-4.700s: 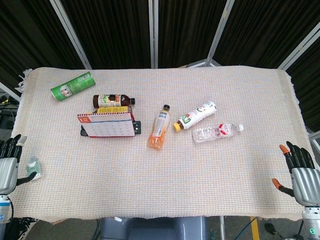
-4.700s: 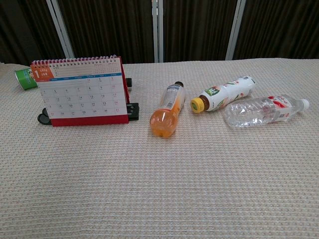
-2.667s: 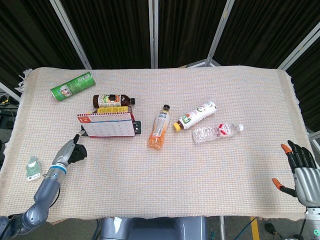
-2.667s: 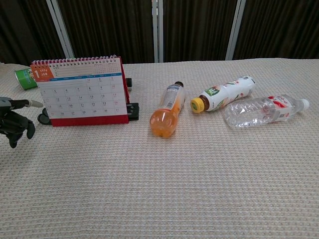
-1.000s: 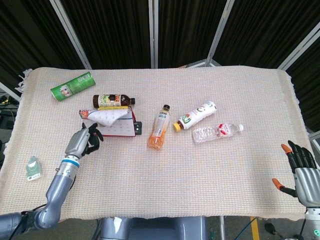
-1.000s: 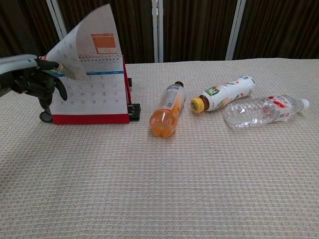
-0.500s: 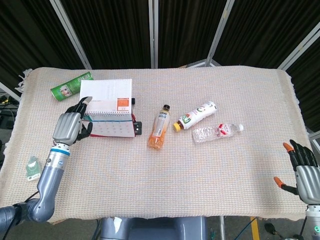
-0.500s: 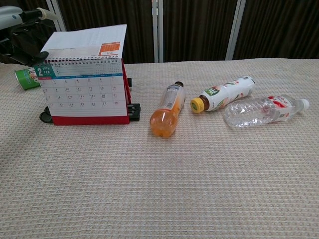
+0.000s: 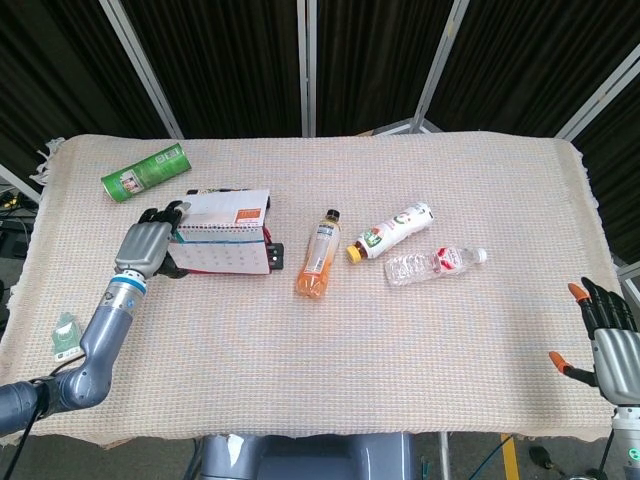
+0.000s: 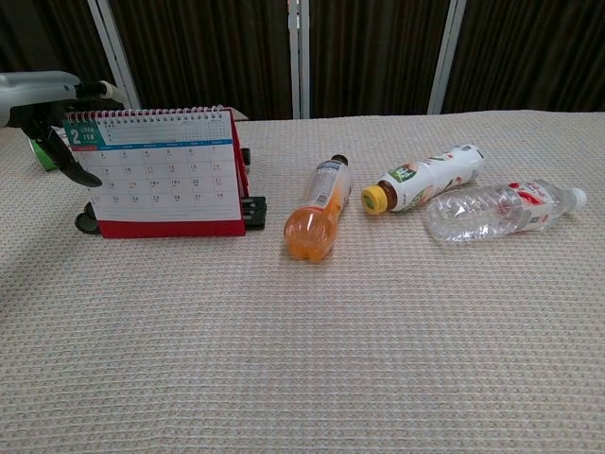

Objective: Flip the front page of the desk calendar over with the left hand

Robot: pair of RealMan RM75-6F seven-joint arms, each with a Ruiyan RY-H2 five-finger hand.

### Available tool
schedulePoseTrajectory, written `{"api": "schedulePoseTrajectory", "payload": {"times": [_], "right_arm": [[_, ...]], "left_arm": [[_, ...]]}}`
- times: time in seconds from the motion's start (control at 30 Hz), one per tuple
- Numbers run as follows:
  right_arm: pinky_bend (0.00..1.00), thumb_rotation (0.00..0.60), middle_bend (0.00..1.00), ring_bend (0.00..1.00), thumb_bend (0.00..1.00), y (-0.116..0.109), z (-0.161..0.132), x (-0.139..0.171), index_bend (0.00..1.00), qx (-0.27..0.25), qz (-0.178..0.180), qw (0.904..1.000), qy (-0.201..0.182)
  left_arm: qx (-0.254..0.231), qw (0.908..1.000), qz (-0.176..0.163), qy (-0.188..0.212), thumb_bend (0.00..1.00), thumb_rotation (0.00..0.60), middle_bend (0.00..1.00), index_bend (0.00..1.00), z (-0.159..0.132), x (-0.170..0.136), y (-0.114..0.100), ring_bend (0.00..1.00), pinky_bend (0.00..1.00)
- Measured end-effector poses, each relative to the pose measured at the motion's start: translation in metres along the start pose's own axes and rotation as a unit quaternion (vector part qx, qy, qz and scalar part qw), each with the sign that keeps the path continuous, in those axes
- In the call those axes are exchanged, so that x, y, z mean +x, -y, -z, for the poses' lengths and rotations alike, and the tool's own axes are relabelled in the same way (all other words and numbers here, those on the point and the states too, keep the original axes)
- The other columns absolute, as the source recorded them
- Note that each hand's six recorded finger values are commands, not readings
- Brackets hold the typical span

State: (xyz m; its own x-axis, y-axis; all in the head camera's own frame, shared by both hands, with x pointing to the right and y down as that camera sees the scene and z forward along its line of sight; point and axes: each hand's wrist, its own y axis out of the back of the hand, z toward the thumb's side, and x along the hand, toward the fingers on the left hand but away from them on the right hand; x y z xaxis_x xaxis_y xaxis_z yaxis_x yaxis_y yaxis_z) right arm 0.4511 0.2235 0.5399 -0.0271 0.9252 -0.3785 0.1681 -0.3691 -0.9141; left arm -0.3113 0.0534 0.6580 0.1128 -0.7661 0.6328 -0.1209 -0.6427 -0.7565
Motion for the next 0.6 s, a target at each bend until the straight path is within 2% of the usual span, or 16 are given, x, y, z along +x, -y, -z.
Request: {"api": "schedulePoseTrajectory", "payload": {"times": [0.17, 0.33, 0.47, 0.6], "right_arm": [[0.0, 0.6, 0.0, 0.0, 0.12, -0.001, -0.002, 0.002, 0.02, 0.0, 0.004, 1.0, -0.005], [0.0, 0.6, 0.0, 0.0, 0.12, -0.003, -0.005, 0.004, 0.02, 0.001, 0.009, 0.9999, -0.011], [0.0, 0.6, 0.0, 0.0, 0.12, -0.005, -0.005, 0.005, 0.02, 0.005, 0.012, 0.9998, -0.014], [0.0, 0.6, 0.0, 0.0, 0.12, -0.007, -0.005, 0.007, 0.02, 0.011, 0.015, 0.9997, -0.012]], "left_arm": [[-0.011, 0.9996, -0.024, 0.002, 0.15, 0.6, 0.0, 0.0, 0.003, -0.005, -0.008, 0.01, 0.0], [-0.017, 0.9966, -0.08, 0.015, 0.15, 0.6, 0.0, 0.0, 0.01, -0.024, -0.024, 0.0, 0.0], [-0.015, 0.9932, -0.115, 0.014, 0.15, 0.6, 0.0, 0.0, 0.026, -0.054, -0.03, 0.0, 0.0], [0.002, 0.9917, -0.129, -0.006, 0.15, 0.6, 0.0, 0.0, 0.052, -0.094, -0.02, 0.0, 0.0]]}}
